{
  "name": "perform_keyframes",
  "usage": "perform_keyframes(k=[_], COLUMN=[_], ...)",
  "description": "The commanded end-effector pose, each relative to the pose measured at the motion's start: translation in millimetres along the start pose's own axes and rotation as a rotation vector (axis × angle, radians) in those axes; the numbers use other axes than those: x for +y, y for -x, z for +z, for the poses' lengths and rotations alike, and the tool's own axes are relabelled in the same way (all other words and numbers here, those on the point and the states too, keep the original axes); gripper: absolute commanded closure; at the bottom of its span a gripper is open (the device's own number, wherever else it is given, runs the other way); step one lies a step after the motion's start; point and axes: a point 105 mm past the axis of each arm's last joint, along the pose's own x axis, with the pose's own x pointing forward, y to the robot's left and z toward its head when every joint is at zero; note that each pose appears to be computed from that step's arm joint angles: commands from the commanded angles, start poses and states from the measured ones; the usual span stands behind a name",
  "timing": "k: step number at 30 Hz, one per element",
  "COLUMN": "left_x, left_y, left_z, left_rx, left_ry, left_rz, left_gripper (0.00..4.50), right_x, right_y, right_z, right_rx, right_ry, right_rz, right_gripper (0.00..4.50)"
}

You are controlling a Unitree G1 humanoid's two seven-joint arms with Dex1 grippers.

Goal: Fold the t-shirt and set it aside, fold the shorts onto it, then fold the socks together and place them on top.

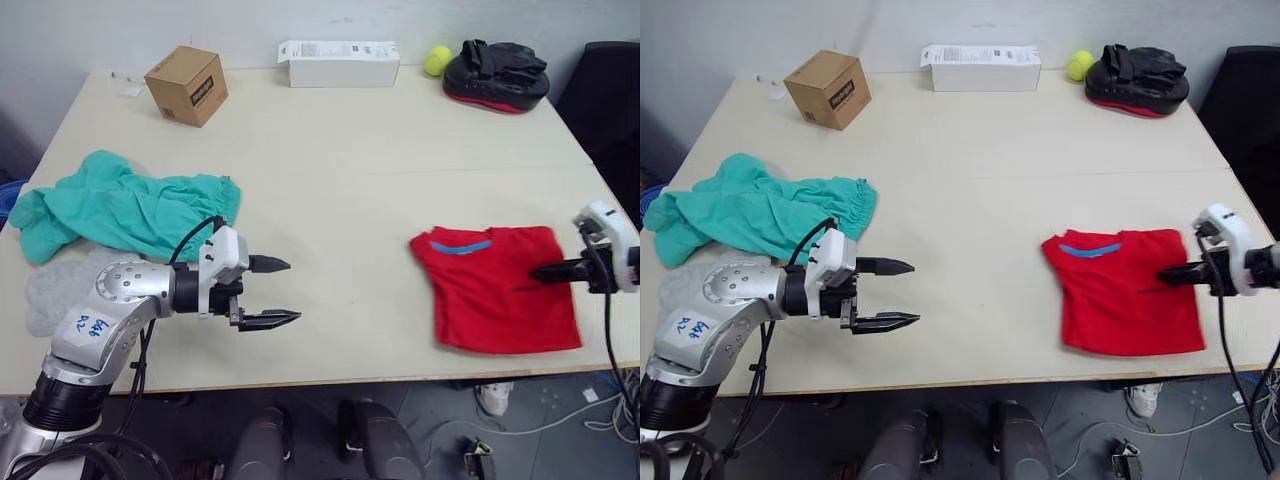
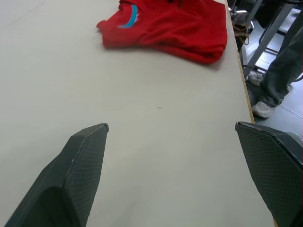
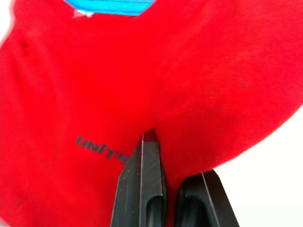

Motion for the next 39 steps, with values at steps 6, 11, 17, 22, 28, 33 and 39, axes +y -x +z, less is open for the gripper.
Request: perform_keyframes(k=[6, 11, 17, 22, 28, 33, 39], left_x=[4, 5, 6, 10, 16, 23, 32], left_y=[3, 3, 5, 10, 21, 39, 74], left_z=[9, 9, 9, 9, 12, 2, -22], left_rx=[-0.025, -0.024, -0.023, -0.019, -0.022, 0.029, 0.146], left_ry=[-0.040, -0.041, -0.038, -0.035, -0.032, -0.028, -0.052], left_rz=[0.028, 0.033, 0.046, 0.080, 0.157, 0.266, 0.468], left_gripper=[0.00, 0.00, 0.00, 0.00, 0.00, 0.00, 0.00], right_x=[-45, -49, -60, -66, -40, 60, 208], right_y=[24, 25, 50, 90, 91, 47, 8], right_z=[-21, -11, 1, 38, 111, 164, 136], right_rx=[0.068, -0.041, -0.120, -0.322, -0.643, -0.796, -0.707], right_ry=[0.061, 0.019, 0.053, 0.067, 0.141, 0.320, 0.542], right_rz=[-0.295, -0.331, -0.432, -0.537, -0.443, 0.065, 0.644], right_gripper=[4.46, 3.50, 1.45, 0.02, 0.02, 0.02, 0.02])
